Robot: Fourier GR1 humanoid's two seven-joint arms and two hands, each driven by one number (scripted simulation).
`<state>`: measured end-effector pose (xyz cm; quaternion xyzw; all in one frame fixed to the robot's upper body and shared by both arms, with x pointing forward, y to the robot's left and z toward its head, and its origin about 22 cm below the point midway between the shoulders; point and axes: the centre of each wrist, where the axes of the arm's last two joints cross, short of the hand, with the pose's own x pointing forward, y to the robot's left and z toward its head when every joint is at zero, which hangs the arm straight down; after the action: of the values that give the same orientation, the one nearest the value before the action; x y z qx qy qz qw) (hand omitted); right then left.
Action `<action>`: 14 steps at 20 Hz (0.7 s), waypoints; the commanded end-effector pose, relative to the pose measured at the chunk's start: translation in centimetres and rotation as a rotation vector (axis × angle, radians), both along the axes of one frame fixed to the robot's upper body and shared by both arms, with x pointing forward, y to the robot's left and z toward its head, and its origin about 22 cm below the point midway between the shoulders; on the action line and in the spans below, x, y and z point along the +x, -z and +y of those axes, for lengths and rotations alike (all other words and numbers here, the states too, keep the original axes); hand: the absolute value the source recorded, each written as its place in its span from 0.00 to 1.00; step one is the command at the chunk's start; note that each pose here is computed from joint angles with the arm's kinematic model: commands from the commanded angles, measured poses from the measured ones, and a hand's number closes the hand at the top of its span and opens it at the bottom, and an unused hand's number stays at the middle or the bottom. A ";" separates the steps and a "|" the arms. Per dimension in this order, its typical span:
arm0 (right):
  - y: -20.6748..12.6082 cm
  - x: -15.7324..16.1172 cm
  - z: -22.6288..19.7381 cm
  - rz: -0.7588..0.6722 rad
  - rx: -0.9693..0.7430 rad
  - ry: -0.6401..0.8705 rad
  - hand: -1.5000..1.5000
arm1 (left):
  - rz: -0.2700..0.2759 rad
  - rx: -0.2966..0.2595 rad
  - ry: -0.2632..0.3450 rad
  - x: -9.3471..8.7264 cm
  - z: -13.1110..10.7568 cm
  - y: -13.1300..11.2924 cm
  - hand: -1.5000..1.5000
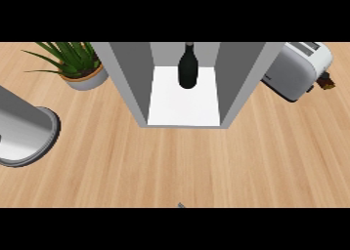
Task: Pick up the wine, place it into the cabinet and close the cabinet
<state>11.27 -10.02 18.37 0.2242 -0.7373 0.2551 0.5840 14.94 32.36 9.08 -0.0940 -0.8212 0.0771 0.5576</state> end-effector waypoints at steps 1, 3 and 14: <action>-1.8 0.3 3.5 -0.049 0.034 -0.067 1.00 | -0.002 -0.021 0.025 0.6 -0.6 -1.0 0.00; -1.2 1.3 4.9 -0.033 0.016 -0.070 1.00 | -0.006 -0.018 0.035 0.2 -0.2 -0.5 0.00; -6.5 9.2 9.4 -0.033 0.053 -0.024 1.00 | 0.003 -0.046 0.038 1.3 -0.7 -1.3 0.00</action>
<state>17.50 -3.21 22.44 0.2474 -0.7441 0.2554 0.5656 16.41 31.34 10.16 -0.1173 -0.8186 0.0830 0.5560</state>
